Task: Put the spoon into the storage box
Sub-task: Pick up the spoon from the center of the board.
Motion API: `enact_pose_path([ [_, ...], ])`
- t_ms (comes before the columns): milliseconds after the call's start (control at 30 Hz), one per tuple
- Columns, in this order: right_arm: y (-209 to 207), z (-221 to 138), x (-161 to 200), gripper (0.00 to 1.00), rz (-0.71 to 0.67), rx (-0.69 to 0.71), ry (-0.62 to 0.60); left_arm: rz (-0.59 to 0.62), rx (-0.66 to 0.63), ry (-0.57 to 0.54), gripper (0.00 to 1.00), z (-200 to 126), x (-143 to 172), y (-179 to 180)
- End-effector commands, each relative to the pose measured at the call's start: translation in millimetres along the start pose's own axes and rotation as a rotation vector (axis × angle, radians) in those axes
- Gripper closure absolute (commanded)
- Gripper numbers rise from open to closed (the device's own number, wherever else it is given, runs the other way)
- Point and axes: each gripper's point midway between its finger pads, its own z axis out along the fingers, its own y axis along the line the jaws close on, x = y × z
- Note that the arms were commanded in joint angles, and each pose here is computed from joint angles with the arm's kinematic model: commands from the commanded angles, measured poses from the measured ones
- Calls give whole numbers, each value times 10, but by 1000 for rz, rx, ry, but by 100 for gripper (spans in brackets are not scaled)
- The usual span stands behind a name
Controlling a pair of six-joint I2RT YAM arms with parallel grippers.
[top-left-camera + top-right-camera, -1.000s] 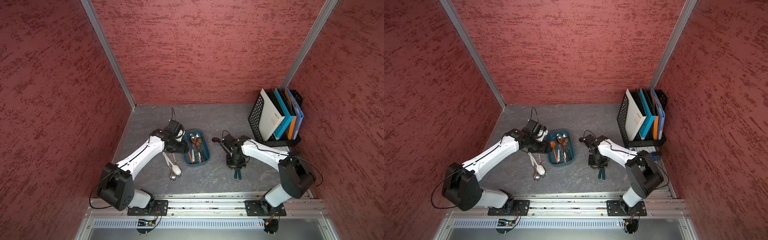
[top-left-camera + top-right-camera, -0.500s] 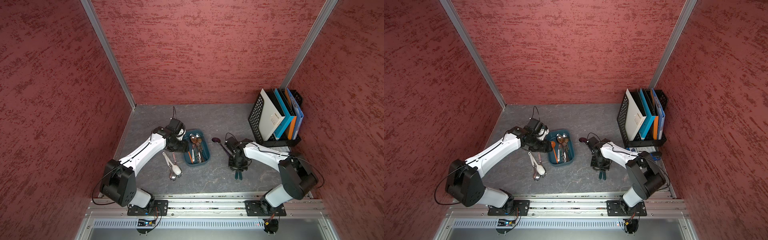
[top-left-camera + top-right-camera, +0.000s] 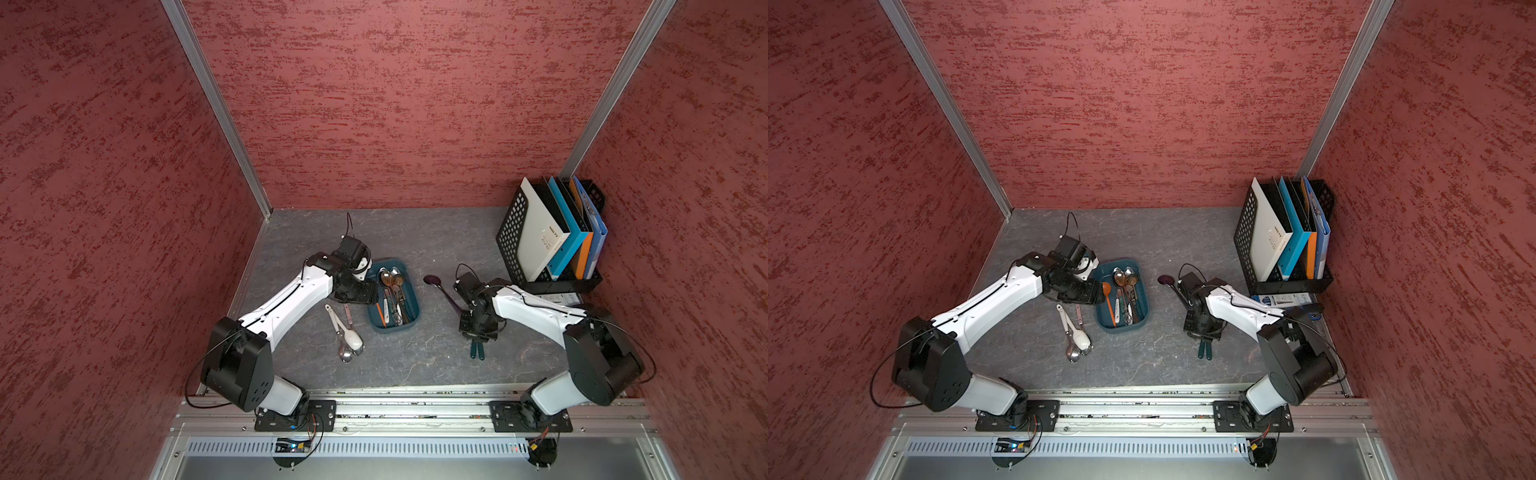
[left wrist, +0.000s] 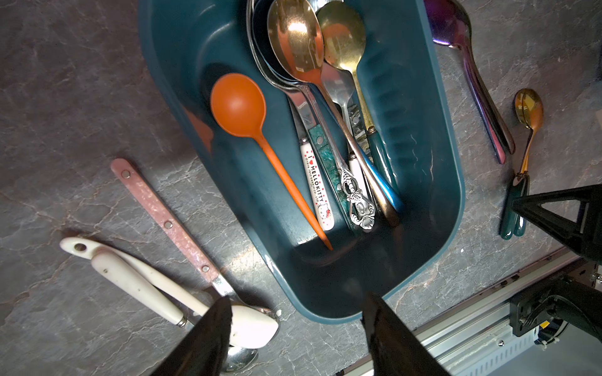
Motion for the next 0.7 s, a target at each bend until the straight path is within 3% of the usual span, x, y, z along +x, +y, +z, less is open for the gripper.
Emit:
enact_pose_path([
  [0, -48, -46, -62, 76, 14, 5, -44, 23, 9, 6, 33, -8, -23, -56],
  [667, -97, 162, -26, 78, 20, -3, -5, 32, -9, 42, 33, 61, -30, -103],
])
